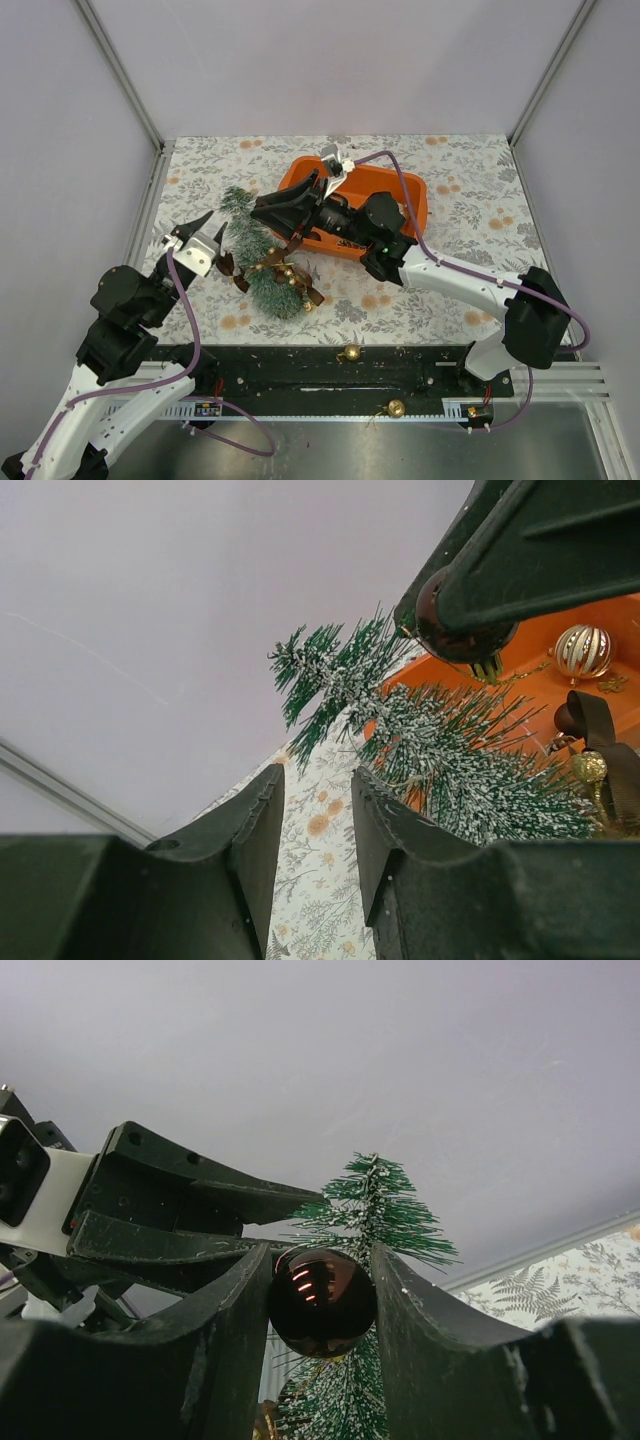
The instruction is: Decorate the small christmas tree
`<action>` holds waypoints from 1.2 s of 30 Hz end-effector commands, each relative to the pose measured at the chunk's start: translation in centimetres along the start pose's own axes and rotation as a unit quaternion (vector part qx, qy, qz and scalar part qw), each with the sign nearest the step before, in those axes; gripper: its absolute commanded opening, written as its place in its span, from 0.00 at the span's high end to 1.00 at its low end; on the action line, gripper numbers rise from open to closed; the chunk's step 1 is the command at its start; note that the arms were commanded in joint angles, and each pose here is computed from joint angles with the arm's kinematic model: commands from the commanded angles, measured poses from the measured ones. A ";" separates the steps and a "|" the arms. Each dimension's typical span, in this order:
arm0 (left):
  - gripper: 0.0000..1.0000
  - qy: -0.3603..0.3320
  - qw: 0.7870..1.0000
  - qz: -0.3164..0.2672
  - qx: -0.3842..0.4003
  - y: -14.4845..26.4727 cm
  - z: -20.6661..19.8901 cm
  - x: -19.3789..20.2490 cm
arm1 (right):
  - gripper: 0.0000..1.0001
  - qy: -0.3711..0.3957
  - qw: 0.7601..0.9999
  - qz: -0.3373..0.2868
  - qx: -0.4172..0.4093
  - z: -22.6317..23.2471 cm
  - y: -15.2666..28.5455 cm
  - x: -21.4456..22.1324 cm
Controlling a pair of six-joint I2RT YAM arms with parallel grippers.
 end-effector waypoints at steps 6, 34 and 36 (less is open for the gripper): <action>0.63 0.009 0.999 -0.031 -0.005 -0.1 0.2 -1.0 | 0.62 0.079 0.996 -0.037 -0.022 3.1 -1.4 -3.9; 0.64 0.012 0.999 -0.032 0.002 -0.2 -0.1 -0.8 | 0.59 0.133 0.989 -0.020 -0.056 2.6 -5.3 -4.2; 0.64 0.014 0.999 -0.032 0.003 -0.2 -0.1 -0.7 | 0.59 0.137 0.989 -0.023 -0.053 2.4 -5.4 -4.3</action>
Point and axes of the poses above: each gripper's point midway between its finger pads, its own y axis back along the fingers, its own z axis along the line the jaws close on, x = y × z, the point moved 7 cm from there along y, back along the fingers, and after that the axes turned 7 degrees about y, right-handed, at the moved point
